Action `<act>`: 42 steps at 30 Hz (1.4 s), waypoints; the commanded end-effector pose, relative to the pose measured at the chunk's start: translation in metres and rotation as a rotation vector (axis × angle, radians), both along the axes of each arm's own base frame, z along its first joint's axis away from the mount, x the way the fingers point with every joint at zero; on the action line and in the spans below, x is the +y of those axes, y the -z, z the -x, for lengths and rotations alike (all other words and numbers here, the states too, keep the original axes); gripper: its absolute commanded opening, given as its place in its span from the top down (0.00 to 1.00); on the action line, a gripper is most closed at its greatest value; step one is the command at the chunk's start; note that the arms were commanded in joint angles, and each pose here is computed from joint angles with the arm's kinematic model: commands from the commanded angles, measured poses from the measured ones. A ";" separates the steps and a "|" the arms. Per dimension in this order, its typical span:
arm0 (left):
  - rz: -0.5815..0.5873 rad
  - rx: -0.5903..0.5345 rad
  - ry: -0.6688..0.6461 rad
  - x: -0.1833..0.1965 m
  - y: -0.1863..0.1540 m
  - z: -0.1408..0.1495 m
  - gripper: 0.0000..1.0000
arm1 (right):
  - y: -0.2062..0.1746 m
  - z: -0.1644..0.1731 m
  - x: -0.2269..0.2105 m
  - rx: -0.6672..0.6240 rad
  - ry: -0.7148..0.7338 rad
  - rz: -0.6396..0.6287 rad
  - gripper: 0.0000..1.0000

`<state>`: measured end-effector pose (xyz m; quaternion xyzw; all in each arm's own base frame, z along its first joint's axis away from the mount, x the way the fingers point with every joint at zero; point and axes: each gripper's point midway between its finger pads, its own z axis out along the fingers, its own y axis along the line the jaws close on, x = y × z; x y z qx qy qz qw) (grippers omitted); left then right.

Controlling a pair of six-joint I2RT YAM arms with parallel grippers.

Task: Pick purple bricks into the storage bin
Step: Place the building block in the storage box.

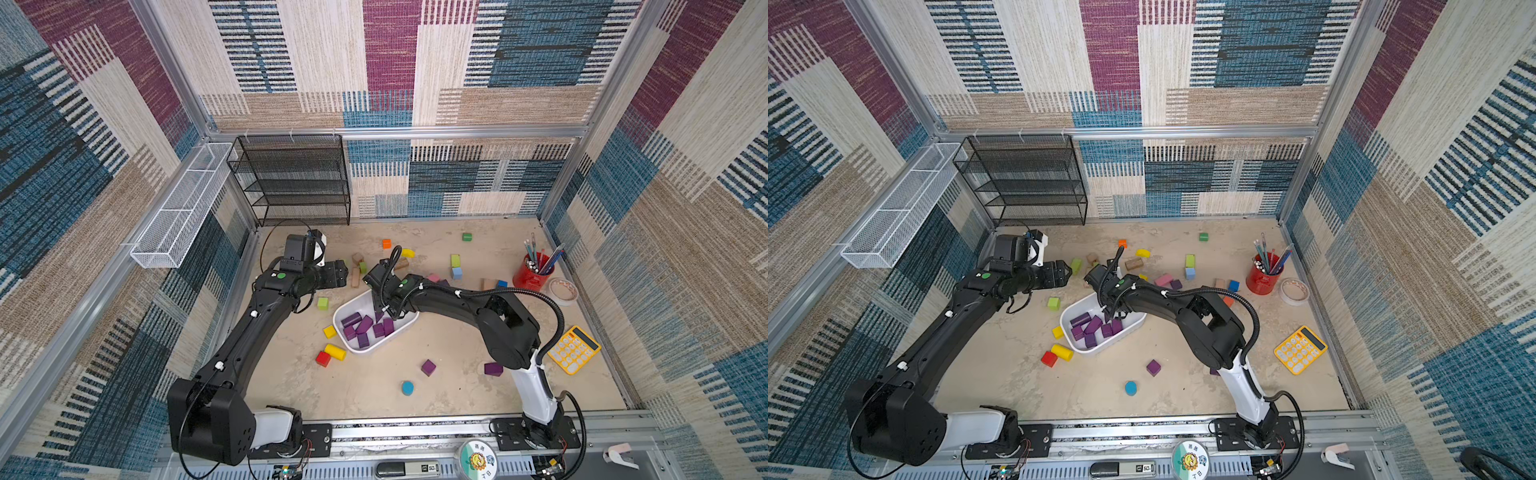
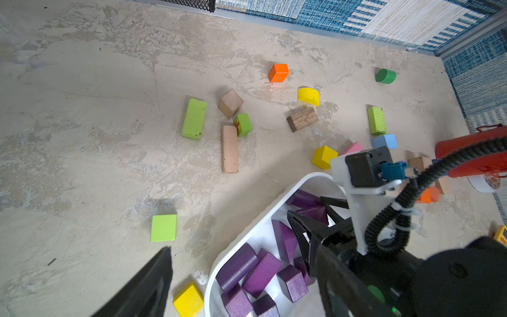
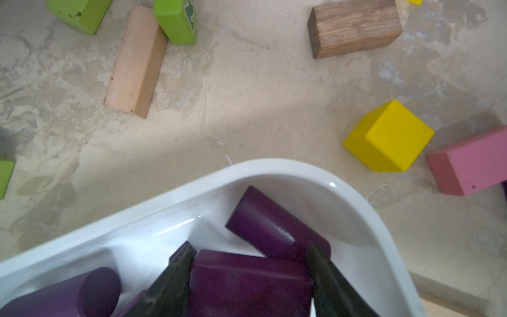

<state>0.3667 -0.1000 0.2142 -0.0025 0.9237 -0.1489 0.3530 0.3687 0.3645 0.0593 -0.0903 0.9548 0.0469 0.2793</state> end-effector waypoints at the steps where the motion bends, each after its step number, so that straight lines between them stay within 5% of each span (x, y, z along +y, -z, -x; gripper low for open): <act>1: 0.016 -0.002 -0.006 -0.001 -0.004 0.000 0.17 | 0.008 0.007 0.000 0.041 -0.019 0.007 0.33; 18: 0.020 -0.001 -0.001 -0.002 -0.004 0.001 0.16 | -0.021 0.003 -0.003 -0.015 -0.022 -0.003 0.15; 42: 0.044 0.005 0.010 -0.007 -0.003 0.001 0.16 | -0.075 -0.004 -0.048 -0.152 0.062 0.021 0.08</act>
